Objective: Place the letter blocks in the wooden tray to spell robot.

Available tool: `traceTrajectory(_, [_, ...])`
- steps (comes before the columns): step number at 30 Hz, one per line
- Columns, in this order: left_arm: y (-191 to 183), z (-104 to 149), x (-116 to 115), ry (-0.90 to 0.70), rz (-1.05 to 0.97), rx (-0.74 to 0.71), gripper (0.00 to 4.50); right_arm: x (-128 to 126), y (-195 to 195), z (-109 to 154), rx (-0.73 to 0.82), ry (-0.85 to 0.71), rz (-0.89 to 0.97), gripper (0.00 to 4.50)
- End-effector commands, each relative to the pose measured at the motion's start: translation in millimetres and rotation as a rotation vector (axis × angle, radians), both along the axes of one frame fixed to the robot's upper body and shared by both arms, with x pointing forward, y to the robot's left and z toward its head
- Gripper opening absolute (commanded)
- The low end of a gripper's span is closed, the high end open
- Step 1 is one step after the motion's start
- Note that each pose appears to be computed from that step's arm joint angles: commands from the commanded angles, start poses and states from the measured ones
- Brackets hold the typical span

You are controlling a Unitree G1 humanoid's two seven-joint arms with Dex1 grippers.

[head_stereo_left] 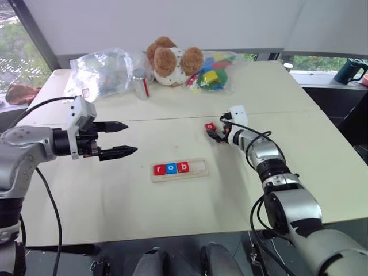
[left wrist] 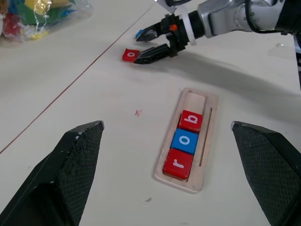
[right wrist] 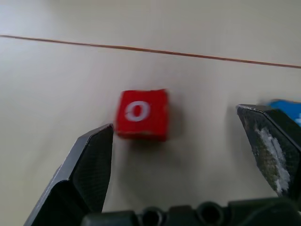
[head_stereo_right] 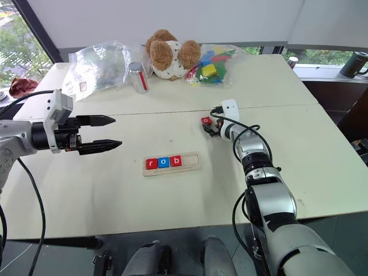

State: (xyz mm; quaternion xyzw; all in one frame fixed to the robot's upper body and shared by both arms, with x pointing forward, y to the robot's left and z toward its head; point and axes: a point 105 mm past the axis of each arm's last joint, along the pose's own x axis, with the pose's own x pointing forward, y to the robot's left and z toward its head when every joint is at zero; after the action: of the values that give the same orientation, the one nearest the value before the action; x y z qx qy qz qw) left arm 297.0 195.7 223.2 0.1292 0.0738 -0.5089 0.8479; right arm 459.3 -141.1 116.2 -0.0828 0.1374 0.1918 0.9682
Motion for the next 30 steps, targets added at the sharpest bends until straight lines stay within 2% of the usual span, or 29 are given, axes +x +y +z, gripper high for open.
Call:
traceTrajectory(1, [-1.7,3.7,-3.0,-0.033,-0.013,0.019,4.5,6.4,8.7,9.6,0.06,-0.031,-0.018,4.46])
traceTrajectory(4, [1.3,2.2,-4.3,-0.032,-0.003,0.027,4.5,6.1,22.8,9.4,0.077,-0.029,0.019,3.59])
traceTrajectory(9, [1.4,0.0,-5.7,-0.033,0.002,0.026,4.5,4.4,35.0,4.1,0.062,-0.023,0.05,1.13])
traceTrajectory(13, [0.2,-1.8,-7.2,-0.031,-0.003,0.026,4.5,6.6,27.8,10.9,0.06,-0.054,0.026,1.13])
traceTrajectory(16, [-4.2,-5.6,-11.1,-0.023,-0.037,0.038,4.5,7.8,13.4,35.1,0.054,-0.151,0.004,1.13])
traceTrajectory(18, [-10.6,-9.0,-15.9,-0.013,-0.079,0.052,4.5,-2.2,-8.2,51.5,0.066,-0.208,-0.078,1.13])
traceTrajectory(20, [-16.0,-11.1,-19.5,-0.01,-0.111,0.061,4.5,-23.6,-25.6,59.1,0.057,-0.243,-0.173,1.13])
traceTrajectory(24, [-32.7,-18.4,-20.7,-0.003,-0.2,0.082,4.5,-104.3,-18.2,42.2,0.052,-0.204,-0.216,1.13])
traceTrajectory(27, [-44.7,-21.5,-18.9,0.001,-0.257,0.069,4.5,-135.2,-22.3,28.7,0.082,-0.128,-0.322,1.13])
traceTrajectory(30, [-54.5,-25.2,-17.6,0.0,-0.304,0.073,4.5,-153.7,-31.9,10.6,0.097,-0.044,-0.476,1.13])
